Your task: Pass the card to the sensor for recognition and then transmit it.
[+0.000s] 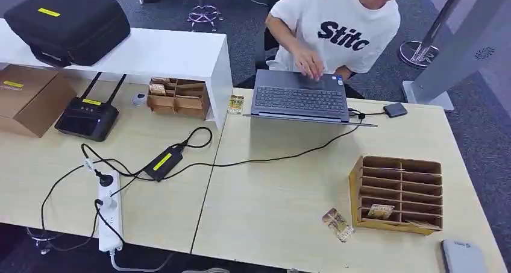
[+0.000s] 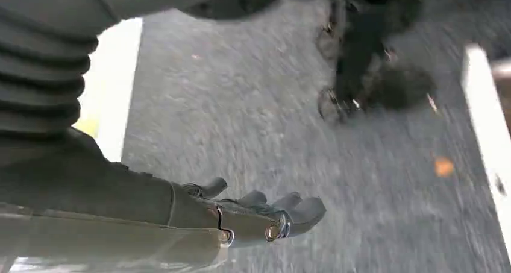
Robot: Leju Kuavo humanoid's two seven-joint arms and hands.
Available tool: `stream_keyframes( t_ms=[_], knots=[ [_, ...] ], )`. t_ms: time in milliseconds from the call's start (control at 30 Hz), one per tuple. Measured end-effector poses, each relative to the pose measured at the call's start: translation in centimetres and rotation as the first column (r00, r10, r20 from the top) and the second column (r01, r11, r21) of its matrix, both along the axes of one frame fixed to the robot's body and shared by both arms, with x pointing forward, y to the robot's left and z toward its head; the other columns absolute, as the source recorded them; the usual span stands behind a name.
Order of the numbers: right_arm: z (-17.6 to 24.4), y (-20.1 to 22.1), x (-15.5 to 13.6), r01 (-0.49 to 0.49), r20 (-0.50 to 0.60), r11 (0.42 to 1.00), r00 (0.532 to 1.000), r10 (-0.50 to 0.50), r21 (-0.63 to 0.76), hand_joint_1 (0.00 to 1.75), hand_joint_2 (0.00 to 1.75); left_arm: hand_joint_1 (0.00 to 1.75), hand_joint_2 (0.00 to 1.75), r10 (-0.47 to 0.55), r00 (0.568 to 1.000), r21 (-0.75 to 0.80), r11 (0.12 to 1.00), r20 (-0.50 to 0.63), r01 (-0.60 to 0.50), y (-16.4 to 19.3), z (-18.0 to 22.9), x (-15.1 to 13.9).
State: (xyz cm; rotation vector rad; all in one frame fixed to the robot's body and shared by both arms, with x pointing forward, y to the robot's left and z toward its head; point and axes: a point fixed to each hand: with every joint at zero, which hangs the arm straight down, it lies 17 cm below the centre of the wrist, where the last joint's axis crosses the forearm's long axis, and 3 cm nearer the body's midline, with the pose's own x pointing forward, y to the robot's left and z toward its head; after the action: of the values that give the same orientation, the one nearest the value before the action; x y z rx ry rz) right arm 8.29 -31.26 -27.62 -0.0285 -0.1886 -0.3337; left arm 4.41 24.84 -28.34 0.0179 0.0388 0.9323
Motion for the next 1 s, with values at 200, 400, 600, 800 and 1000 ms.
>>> stream_keyframes(
  t_ms=[200,400,600,800,1000],
  knots=[
    [-0.1,0.8,-0.6,-0.023,-0.008,1.0,1.0,0.023,0.019,0.0,0.0,0.0,1.75,-0.002,1.0,-0.002,1.0,0.0,0.002,0.2,0.0,0.0],
    [-0.1,-3.0,-0.3,0.064,-0.012,0.988,0.998,-0.066,-0.138,0.0,0.0,0.0,1.75,0.012,1.0,0.014,1.0,-0.012,-0.012,0.3,0.0,-0.2],
    [0.0,-2.9,0.0,0.029,0.001,0.989,1.0,-0.029,-0.144,0.0,1.75,0.0,1.75,0.014,1.0,0.01,1.0,-0.009,-0.014,0.2,0.0,-0.1],
    [0.1,-3.6,0.6,0.076,0.013,0.985,0.997,-0.075,-0.153,0.0,1.75,0.0,1.75,0.023,1.0,0.015,1.0,-0.014,-0.023,0.0,0.0,-0.2],
    [0.0,-0.5,-0.1,-0.045,0.008,0.998,0.999,0.045,-0.032,0.0,1.75,0.0,1.75,0.008,1.0,0.0,1.0,0.001,-0.008,0.0,0.0,0.0]
  ],
)
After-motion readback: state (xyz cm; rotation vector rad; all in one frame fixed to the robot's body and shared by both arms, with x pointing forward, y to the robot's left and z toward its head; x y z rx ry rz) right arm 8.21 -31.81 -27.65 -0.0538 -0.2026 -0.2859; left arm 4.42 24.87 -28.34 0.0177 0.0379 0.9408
